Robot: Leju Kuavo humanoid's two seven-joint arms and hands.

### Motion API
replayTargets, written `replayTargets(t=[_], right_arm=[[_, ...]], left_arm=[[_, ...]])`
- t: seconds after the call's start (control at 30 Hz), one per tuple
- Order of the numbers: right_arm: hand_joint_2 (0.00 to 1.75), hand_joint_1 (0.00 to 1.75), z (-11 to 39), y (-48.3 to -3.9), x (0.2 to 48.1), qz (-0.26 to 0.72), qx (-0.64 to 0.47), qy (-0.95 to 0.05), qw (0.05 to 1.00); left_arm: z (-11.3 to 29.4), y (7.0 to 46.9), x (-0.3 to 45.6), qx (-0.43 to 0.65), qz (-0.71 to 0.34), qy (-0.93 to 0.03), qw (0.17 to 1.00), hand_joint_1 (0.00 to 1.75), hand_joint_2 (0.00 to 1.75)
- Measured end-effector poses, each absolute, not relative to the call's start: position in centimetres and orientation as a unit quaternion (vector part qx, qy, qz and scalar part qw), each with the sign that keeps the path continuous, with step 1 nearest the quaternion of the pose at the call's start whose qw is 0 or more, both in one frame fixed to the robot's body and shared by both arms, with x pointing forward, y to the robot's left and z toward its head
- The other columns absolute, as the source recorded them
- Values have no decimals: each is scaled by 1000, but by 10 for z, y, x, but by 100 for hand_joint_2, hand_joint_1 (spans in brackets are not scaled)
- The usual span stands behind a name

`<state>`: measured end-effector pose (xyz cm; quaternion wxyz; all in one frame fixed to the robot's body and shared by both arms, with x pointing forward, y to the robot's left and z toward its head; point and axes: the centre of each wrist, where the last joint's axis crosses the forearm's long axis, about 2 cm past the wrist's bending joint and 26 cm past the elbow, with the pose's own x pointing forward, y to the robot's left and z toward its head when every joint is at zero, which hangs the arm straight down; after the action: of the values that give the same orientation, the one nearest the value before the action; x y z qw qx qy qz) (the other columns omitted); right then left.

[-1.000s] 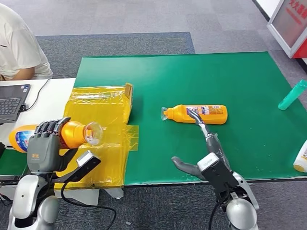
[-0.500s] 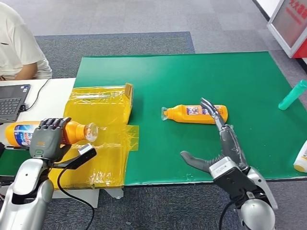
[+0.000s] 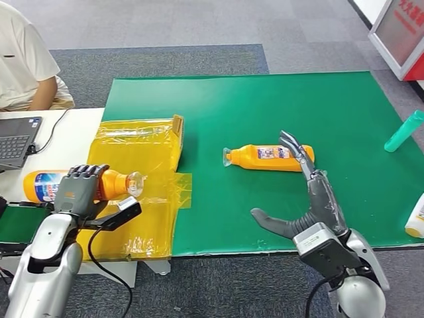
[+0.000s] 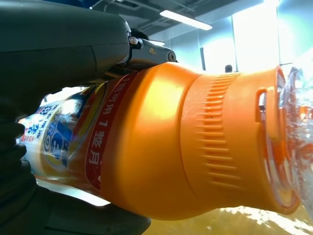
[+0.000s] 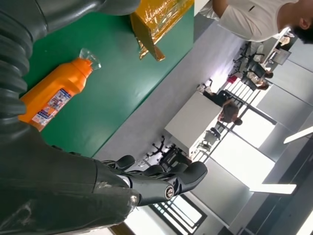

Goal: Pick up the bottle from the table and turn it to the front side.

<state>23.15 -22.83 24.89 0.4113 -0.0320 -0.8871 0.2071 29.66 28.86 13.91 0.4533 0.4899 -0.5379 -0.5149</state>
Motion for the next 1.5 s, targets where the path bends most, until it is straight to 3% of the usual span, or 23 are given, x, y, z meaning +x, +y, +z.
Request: replayTargets(t=[0.5,1.07,1.2,1.27,1.5], right_arm=[[175,0,256,-219,235,220,-20,-894,389],[175,0,255,-220,233,222,-30,-896,382],[175,0,254,-221,231,221,-33,-896,384],[175,0,254,-221,231,221,-33,-896,384],[175,0,253,-222,231,220,-35,-896,385]], left_arm=[[122,199,307,387,-562,-573,453,175,175],[103,194,303,381,-567,-527,505,175,175],[101,202,303,386,-562,-523,512,7,175],[101,203,303,387,-560,-522,514,0,175],[101,204,303,390,-558,-519,517,0,175]])
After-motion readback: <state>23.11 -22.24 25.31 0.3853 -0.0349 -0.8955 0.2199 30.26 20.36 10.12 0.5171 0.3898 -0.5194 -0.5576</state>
